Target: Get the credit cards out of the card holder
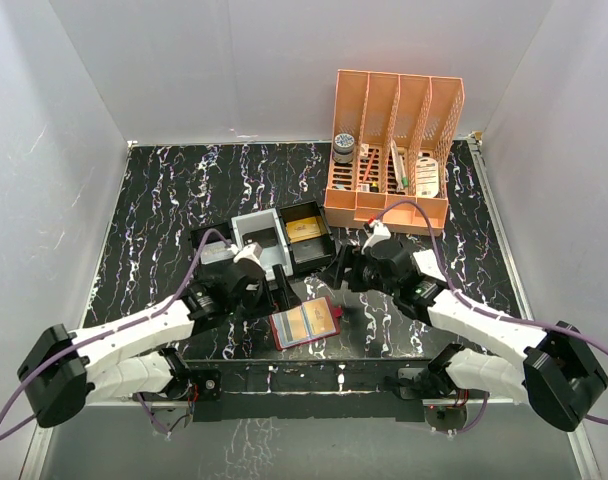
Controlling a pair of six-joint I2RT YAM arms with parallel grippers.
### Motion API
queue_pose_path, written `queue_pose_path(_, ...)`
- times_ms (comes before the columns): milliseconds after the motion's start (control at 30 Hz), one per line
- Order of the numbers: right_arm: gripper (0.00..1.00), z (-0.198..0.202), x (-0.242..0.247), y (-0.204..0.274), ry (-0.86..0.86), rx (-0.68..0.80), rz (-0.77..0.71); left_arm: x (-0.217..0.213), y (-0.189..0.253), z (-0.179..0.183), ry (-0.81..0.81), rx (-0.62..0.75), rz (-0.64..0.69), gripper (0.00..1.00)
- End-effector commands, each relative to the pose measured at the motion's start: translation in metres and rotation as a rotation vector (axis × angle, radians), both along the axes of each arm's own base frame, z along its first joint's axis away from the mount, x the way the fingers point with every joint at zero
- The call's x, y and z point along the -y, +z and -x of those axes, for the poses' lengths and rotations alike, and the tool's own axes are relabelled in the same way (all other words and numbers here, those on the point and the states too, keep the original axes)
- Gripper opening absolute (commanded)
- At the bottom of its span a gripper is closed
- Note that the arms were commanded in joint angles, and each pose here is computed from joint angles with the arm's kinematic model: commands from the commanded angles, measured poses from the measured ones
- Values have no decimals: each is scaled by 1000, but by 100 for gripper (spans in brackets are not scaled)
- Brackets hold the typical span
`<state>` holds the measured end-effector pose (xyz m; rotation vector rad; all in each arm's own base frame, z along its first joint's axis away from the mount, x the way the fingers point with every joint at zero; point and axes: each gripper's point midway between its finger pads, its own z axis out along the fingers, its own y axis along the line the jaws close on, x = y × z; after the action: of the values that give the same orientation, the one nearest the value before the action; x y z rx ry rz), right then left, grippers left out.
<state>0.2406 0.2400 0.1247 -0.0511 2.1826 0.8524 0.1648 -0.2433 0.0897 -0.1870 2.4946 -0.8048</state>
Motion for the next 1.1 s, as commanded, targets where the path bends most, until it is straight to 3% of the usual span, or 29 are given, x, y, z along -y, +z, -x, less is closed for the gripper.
queue_pose_path(0,64,30,-27,9,97,-144,-204,32,18,-2,-119,10,78,90)
queue_pose_path(100,47,34,-32,3,112,-196,-210,43,15,-1,-152,-8,100,85)
queue_pose_path(233,32,37,-36,-13,135,-269,-164,53,10,-1,-165,-27,137,82)
queue_pose_path(500,25,42,-31,-52,105,-417,-56,61,-3,4,-172,-89,158,75)
queue_pose_path(800,23,43,-20,-72,56,-449,3,68,-9,6,-197,-118,160,70)
queue_pose_path(1067,16,46,-18,-85,72,-458,25,74,-20,6,-202,-161,143,64)
